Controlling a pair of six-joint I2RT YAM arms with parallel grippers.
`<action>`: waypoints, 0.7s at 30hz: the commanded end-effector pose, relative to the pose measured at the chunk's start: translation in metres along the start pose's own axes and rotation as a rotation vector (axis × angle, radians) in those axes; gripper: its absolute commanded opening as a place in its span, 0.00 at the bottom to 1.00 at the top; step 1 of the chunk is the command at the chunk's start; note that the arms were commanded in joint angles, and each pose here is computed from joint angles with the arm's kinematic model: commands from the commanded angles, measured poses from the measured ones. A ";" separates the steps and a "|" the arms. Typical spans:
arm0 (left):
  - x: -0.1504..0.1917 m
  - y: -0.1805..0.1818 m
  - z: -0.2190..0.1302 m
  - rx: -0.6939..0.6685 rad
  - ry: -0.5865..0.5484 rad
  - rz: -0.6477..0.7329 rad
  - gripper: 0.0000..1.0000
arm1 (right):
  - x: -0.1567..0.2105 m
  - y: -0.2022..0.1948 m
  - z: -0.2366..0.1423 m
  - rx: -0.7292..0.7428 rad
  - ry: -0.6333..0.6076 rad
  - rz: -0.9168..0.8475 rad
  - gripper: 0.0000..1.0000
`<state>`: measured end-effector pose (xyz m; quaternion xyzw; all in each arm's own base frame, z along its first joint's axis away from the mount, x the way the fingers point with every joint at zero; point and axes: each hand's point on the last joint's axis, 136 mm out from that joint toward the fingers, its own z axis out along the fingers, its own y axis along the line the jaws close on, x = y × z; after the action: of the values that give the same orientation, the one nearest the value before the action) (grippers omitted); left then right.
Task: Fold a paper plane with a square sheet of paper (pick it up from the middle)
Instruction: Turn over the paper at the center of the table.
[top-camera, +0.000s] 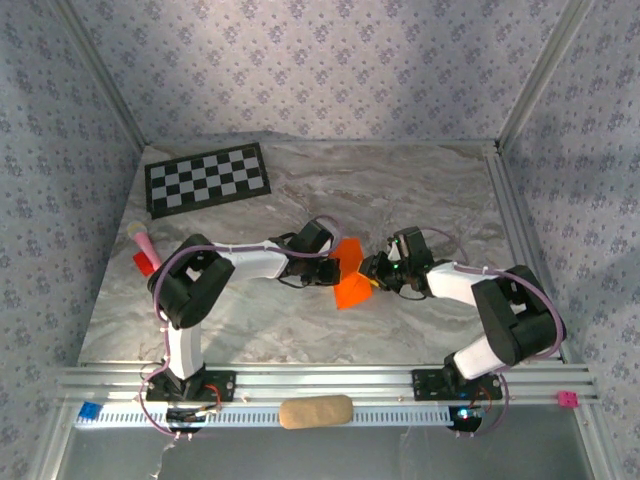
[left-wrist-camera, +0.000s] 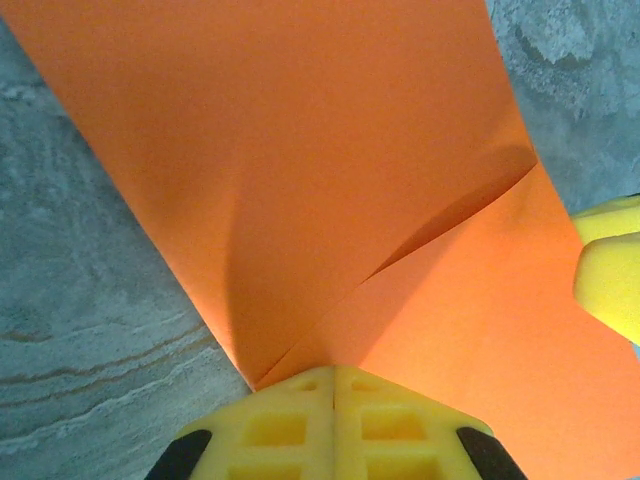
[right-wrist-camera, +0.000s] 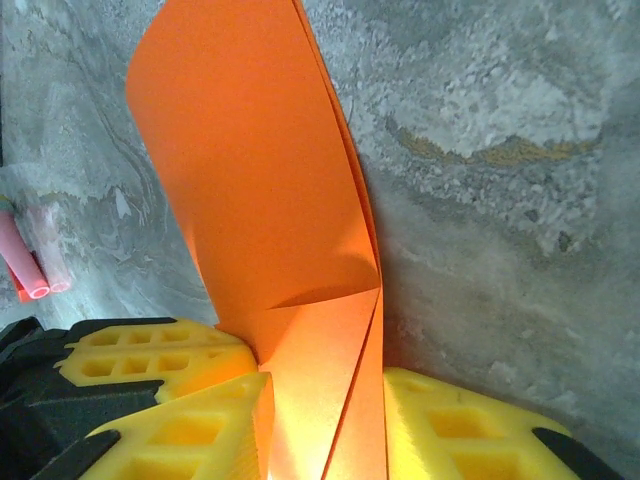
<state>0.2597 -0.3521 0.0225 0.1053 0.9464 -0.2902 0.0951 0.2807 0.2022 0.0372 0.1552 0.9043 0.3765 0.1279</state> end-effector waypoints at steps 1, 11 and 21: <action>0.013 0.010 0.000 -0.039 0.028 -0.010 0.06 | 0.001 0.002 0.003 -0.031 0.014 -0.002 0.32; 0.013 0.010 -0.001 -0.039 0.024 -0.013 0.06 | -0.005 0.000 0.009 -0.057 0.031 -0.030 0.28; 0.013 0.010 -0.002 -0.039 0.019 -0.018 0.06 | -0.005 0.000 0.014 -0.092 0.041 -0.042 0.23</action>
<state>0.2589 -0.3509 0.0227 0.1052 0.9458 -0.2910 0.0982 0.2898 0.2079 0.0284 0.1353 0.8941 0.4090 0.1222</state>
